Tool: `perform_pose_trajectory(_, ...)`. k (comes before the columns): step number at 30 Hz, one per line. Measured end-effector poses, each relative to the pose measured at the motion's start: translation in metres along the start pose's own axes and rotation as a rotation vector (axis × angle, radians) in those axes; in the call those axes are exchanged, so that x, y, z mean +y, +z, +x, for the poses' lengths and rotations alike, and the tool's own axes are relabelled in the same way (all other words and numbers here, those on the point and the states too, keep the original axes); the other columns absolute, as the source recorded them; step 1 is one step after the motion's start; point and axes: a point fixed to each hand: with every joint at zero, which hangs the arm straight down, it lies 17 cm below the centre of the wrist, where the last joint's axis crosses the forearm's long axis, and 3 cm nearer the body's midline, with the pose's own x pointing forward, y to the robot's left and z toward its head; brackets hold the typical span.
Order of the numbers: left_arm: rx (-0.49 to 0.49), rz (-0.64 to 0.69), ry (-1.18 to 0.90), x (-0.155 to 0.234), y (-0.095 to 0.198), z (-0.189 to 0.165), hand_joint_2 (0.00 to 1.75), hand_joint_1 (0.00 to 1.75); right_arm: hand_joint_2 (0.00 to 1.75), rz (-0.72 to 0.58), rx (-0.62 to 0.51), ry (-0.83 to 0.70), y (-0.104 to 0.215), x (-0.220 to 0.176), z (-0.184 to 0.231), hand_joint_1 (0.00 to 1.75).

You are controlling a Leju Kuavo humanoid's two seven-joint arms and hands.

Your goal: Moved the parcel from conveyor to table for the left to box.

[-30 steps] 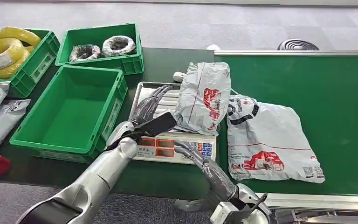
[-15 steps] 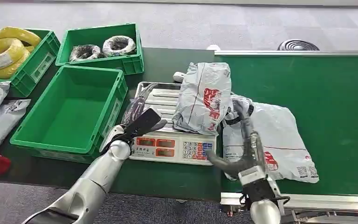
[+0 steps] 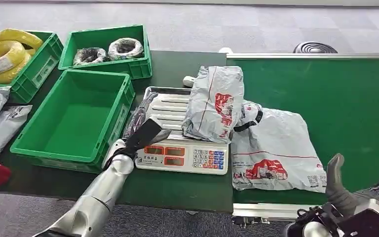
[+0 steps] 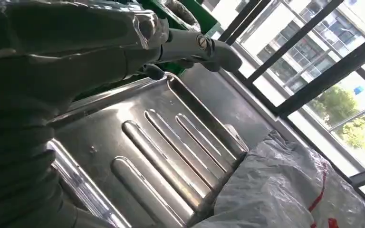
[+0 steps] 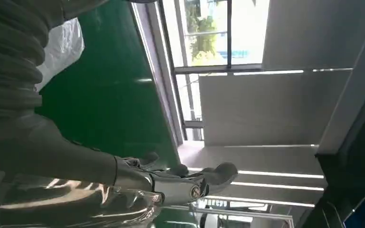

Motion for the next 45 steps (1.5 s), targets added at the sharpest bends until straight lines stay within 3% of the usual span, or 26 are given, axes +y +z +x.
perform_pose_trajectory(10, -0.006, 0.036, 0.002, 0.016, -0.003, 0.0, 1.75, 0.0, 1.75, 0.035, -0.019, 0.041, 0.004, 0.016, 0.001, 0.0)
perform_pose_trajectory(25, -0.011, 0.091, 0.011, 0.029, -0.008, 0.002, 1.75, 0.0, 1.75, 0.041, 0.054, 0.049, 0.011, 0.025, -0.026, 0.0)
perform_pose_trajectory(32, -0.015, 0.212, -0.073, 0.058, -0.015, 0.005, 1.75, 0.0, 1.75, 0.042, 0.063, 0.059, 0.014, 0.022, -0.03, 0.0)
perform_pose_trajectory(38, -0.062, 0.223, -0.193, 0.071, -0.037, 0.027, 1.75, 0.0, 1.75, 0.046, 0.065, 0.059, 0.015, 0.024, -0.03, 0.0)
perform_pose_trajectory(45, -0.151, 0.134, -0.373, 0.033, -0.062, 0.075, 1.75, 0.0, 1.75, 0.051, 0.063, 0.058, 0.015, 0.028, -0.028, 0.0)
